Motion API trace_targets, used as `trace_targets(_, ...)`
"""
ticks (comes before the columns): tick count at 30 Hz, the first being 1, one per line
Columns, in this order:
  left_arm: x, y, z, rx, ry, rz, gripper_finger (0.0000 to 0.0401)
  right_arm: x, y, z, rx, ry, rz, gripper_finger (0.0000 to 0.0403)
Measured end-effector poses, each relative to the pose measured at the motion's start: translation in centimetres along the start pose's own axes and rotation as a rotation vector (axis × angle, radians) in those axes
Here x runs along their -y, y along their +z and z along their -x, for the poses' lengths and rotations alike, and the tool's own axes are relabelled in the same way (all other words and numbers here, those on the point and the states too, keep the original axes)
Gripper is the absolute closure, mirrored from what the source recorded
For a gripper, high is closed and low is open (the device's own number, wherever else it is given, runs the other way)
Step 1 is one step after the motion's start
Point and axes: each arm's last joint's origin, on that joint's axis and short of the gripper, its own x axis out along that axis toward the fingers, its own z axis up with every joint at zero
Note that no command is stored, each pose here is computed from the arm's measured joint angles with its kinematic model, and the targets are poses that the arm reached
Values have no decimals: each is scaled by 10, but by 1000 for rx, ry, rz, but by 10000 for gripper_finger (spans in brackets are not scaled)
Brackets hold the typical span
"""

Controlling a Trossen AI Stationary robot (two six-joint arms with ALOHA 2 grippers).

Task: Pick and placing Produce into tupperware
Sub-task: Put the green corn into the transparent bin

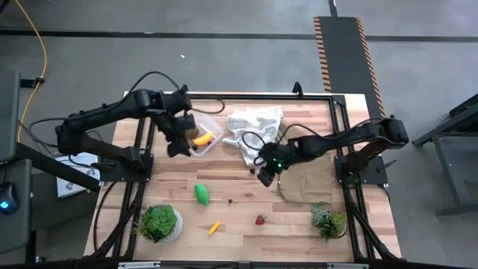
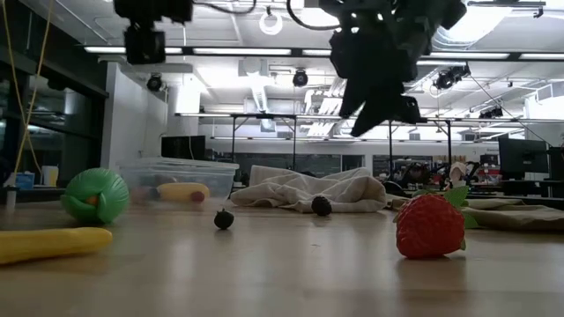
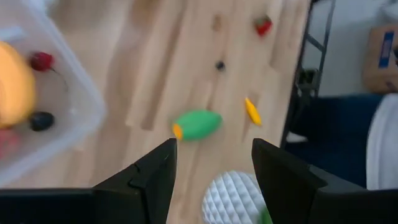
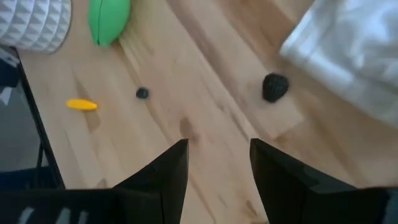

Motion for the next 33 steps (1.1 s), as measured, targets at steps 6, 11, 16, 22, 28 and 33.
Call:
trace_targets(6,34,-23,7,28,10,-53,203,-19,-7,-3,54,120,101,240)
trace_targets(11,54,-42,12,78,78,-113,203,-28,-11,-3,22,211,124,240)
trace_targets(16,72,-51,13,138,124,-332,203,-30,-15,-3,-2,224,119,240)
trace_targets(22,89,-49,-5,109,180,-670,203,-30,-14,-3,13,216,93,240)
trace_targets(28,99,-37,-44,-36,296,-968,203,-30,-13,-3,32,199,64,240)
trace_targets(33,102,-27,-81,-179,370,-1118,203,-30,-13,-3,36,198,32,240)
